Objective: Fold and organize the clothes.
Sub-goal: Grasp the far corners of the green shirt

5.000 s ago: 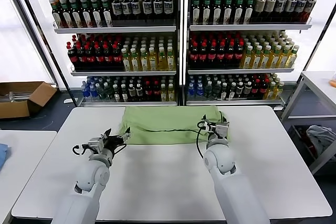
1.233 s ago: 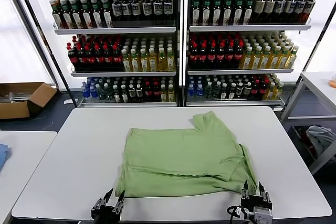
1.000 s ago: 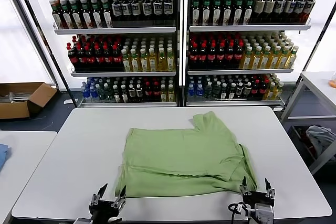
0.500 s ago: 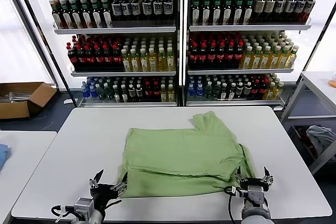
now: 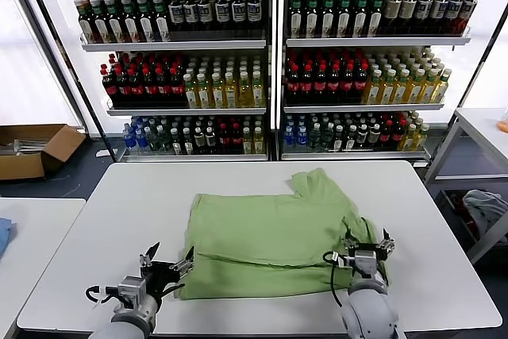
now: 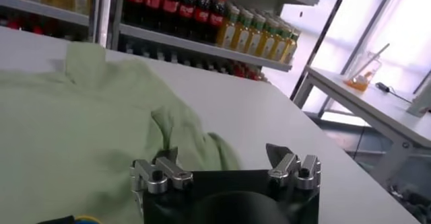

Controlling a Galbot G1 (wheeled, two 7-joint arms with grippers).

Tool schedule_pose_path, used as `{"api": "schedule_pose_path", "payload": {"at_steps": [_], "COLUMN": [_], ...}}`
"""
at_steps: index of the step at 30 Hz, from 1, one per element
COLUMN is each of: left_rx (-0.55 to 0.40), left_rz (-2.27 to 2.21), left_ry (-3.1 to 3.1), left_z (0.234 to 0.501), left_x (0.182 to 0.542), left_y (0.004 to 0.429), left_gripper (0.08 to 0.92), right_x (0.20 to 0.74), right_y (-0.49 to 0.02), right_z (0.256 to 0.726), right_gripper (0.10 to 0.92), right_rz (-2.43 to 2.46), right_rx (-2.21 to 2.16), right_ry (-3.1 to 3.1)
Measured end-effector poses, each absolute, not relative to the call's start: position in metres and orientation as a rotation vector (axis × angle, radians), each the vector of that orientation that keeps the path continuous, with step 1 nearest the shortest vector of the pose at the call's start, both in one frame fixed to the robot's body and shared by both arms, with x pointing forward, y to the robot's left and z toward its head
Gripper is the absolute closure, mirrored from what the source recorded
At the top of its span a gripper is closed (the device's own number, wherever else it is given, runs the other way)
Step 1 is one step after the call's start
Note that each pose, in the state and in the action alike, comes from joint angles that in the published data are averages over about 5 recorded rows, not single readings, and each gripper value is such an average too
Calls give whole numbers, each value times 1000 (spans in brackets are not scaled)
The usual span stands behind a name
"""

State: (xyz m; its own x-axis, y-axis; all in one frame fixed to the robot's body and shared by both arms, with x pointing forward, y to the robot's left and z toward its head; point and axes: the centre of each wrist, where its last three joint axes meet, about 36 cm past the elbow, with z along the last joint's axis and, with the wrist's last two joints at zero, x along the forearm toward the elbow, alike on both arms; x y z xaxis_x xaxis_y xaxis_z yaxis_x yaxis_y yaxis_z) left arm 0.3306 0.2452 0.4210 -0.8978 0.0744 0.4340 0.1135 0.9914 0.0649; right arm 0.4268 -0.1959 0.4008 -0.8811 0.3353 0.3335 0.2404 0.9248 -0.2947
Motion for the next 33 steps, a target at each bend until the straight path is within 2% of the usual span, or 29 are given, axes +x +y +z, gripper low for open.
{"api": "schedule_pose_path", "payload": {"at_steps": [15, 24, 33], "left_rx": [-225, -246, -238], "left_rz": [-125, -124, -134], "left_ry": [-2704, -2677, -2660], "left_z": [431, 421, 412], "left_x": [415, 472, 516], "left_y": [262, 263, 266], "left_gripper": [177, 177, 177], "right_x": [547, 606, 640], "right_y": [-177, -165, -155], "right_z": [430, 437, 425], "right_gripper": [200, 200, 200], "right_rz": [173, 100, 46], "right_rx": [-401, -357, -326], "right_ry": [-2733, -2705, -2640]}}
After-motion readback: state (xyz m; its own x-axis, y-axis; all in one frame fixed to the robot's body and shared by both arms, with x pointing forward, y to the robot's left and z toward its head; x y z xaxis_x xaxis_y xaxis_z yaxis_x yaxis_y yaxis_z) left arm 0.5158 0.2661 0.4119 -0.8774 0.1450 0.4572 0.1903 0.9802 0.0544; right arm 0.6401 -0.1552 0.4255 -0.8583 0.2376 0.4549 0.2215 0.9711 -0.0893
